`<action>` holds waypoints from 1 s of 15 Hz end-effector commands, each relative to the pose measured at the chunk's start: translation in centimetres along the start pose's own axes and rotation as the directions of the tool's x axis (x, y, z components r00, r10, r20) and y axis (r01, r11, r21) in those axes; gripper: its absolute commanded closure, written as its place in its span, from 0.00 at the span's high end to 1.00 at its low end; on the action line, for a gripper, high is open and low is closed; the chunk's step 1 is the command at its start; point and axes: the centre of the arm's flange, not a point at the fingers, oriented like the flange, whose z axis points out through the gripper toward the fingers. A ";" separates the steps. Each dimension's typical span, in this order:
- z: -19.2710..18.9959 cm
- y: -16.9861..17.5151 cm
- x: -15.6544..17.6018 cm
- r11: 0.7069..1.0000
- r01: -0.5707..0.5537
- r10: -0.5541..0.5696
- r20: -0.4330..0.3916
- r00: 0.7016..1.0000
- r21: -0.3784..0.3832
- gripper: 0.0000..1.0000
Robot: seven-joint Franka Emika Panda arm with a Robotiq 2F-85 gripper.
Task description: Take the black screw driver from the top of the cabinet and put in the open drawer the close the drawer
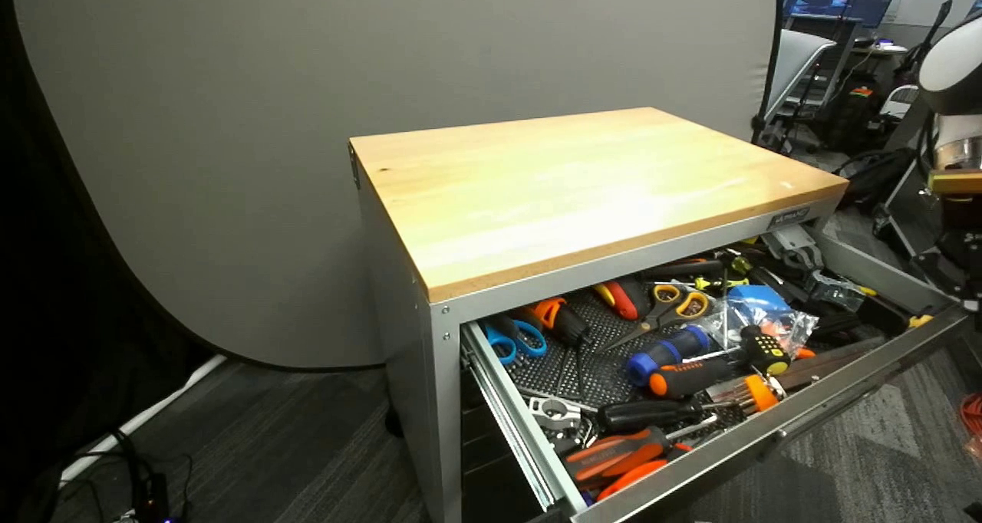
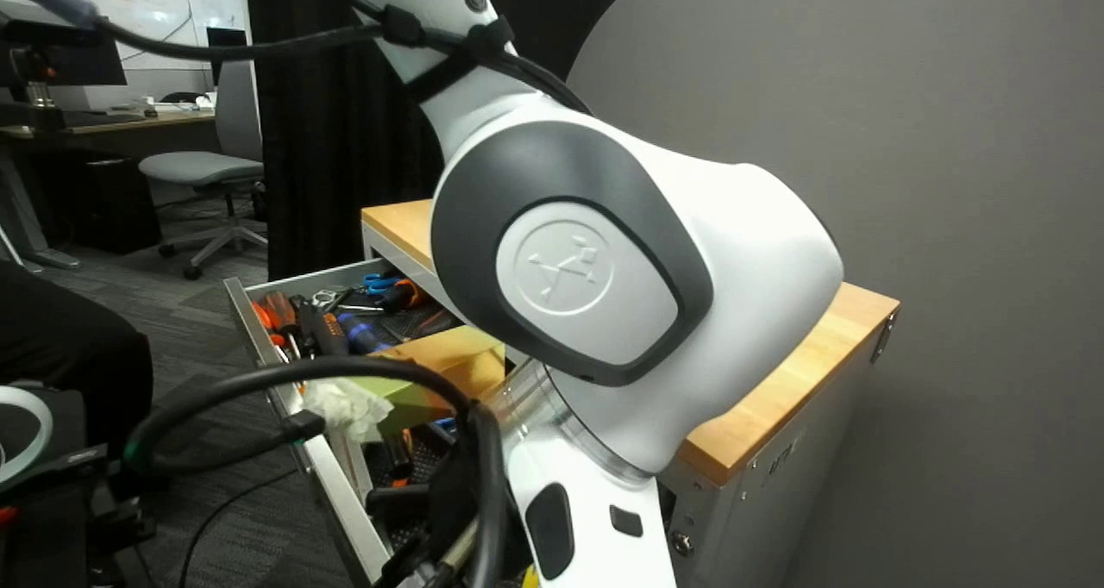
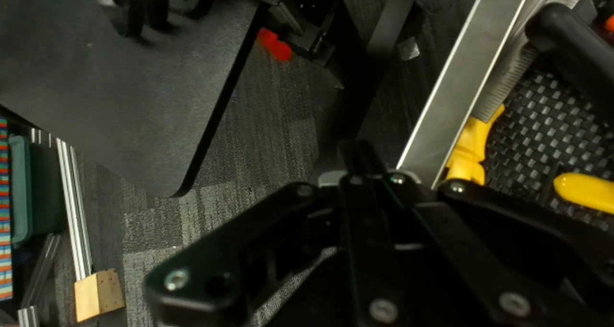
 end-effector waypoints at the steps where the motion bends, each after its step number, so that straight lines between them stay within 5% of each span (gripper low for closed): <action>1: 1.6 -3.4 0.3 0.988 -0.070 0.076 -0.041 0.996 0.136 0.00; 7: -0.7 -5.5 -1.3 0.969 -0.048 0.083 -0.138 0.987 0.242 0.00; 11: -1.4 -7.3 -3.8 0.977 0.142 -0.103 -0.231 0.967 0.158 0.00; 15: -0.7 -9.7 -6.9 0.948 0.314 -0.291 -0.276 0.916 0.044 0.00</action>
